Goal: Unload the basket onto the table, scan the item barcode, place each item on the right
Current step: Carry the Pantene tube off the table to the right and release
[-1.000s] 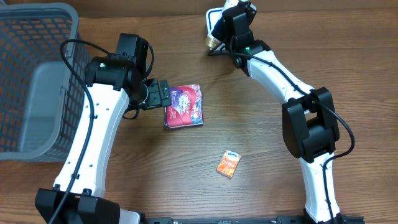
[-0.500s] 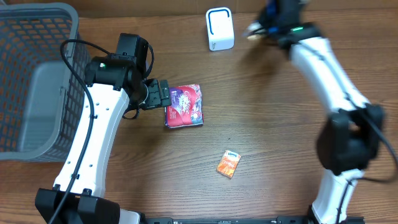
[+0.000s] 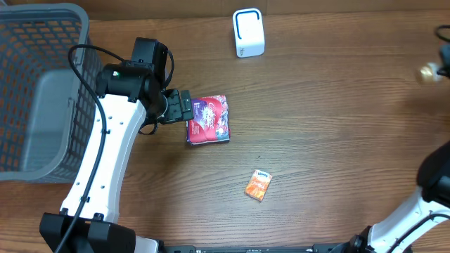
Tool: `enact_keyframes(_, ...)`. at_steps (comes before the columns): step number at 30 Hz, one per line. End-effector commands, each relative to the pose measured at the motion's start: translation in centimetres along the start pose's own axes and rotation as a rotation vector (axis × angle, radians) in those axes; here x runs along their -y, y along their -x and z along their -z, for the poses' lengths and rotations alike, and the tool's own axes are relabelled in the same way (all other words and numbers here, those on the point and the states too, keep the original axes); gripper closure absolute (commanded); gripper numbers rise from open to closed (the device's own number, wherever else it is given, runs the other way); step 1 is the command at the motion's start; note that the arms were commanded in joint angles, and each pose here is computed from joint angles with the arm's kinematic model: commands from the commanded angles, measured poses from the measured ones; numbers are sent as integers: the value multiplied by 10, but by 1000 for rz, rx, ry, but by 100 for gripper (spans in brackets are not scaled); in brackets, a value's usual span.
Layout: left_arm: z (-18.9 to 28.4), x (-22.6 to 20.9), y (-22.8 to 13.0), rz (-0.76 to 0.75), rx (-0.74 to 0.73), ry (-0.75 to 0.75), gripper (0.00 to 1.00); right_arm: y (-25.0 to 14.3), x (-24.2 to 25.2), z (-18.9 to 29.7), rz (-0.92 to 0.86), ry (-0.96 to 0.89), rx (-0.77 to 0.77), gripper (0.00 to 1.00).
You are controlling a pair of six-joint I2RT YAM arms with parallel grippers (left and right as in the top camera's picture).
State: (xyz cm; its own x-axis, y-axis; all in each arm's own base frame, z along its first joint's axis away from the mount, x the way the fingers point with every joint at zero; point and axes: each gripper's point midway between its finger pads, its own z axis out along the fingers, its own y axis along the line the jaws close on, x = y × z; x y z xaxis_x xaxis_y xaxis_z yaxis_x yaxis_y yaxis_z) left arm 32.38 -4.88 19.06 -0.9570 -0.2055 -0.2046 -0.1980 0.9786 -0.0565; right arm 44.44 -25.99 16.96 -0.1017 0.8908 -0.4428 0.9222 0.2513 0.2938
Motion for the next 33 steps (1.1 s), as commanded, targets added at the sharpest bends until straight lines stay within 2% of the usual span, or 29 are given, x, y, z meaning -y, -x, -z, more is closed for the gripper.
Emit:
enact_keyframes(1, 2, 0, 2, 8, 12, 4, 0, 31, 31, -19, -64, -59, 34, 96)
enact_keyframes(11, 2, 0, 2, 8, 12, 4, 0, 59, 94, -82, -162, -164, 23, 95)
enact_keyframes(13, 2, 0, 2, 8, 12, 4, 0, 59, 102, -92, -171, -178, 18, 86)
enact_keyframes(14, 2, 0, 2, 8, 12, 5, 0, 60, 106, -94, -176, -183, 17, 77)
enact_keyframes(18, 2, 0, 2, 8, 12, 5, 0, 67, 114, -90, -170, -190, 20, 55)
enact_keyframes(20, 2, 0, 2, 8, 12, 5, 0, 71, 114, -82, -181, -171, 16, 50)
enact_keyframes(25, 2, 0, 2, 8, 12, 4, 0, 76, 82, -41, -202, 14, -36, 37)
enact_keyframes(27, 2, 0, 2, 8, 12, 4, 0, 73, 62, -18, -200, 123, -78, 26)
enact_keyframes(30, 2, 0, 2, 8, 12, 5, 0, 58, 13, 28, -65, 408, -188, 12)
enact_keyframes(32, 2, 0, 2, 8, 12, 5, 0, 32, -25, 71, 57, 652, -307, 11)
enact_keyframes(33, 2, 0, 2, 8, 12, 5, 0, 26, -31, 79, 74, 690, -335, 11)
